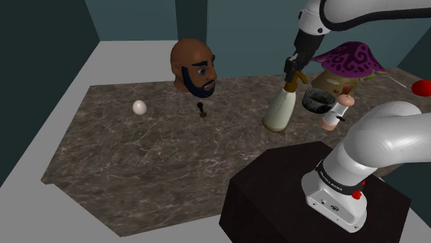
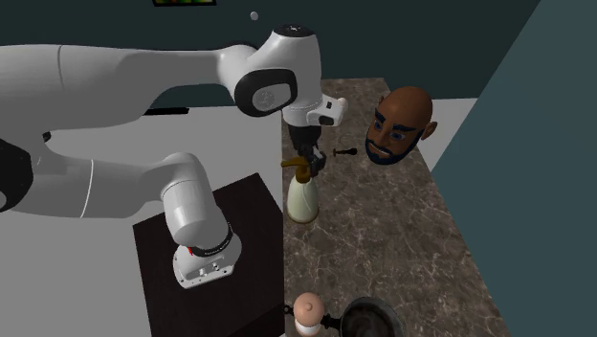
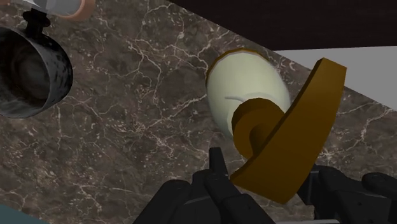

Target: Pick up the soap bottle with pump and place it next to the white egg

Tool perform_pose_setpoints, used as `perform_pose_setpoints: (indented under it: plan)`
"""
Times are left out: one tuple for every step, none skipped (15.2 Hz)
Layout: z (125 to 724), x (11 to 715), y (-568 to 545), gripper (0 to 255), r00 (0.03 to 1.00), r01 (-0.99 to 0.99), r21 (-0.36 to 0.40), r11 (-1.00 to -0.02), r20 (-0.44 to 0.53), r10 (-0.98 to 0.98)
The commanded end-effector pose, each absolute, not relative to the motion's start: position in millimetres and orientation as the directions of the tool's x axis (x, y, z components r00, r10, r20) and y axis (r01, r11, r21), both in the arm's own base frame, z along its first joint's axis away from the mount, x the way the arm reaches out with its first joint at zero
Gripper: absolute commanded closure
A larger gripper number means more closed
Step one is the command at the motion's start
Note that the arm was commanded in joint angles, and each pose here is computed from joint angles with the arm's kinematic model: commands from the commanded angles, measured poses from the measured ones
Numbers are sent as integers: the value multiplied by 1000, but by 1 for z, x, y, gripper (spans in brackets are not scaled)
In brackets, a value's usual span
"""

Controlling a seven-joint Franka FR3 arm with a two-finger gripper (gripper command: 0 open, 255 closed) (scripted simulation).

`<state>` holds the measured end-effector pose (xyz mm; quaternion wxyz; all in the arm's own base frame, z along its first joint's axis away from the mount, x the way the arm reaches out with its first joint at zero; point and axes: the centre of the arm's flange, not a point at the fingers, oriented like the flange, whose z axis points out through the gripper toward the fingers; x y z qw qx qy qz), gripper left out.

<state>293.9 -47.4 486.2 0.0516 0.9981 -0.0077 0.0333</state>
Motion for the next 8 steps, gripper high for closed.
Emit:
perform_pose_setpoints:
  plan:
    - [498,295,-50,255,998,-19,102,-995,67,-12]
    - [503,295,-50,255,998,-19,102,-995,67,-12]
    - [509,295,-50,255,998,-19,102,-995,67,-12]
    - [514,295,-50,255,998,-19,102,-995,67,-12]
    - [519,295,-50,255,998,-19,102,-995,67,-12]
    - [524,295,-50,255,998,-19,102,-995,67,-12]
    - [530,295,-50,255,998,-19,102,-995,67,-12]
    - [535,295,-50,255,998,-19,102,-995,67,-12]
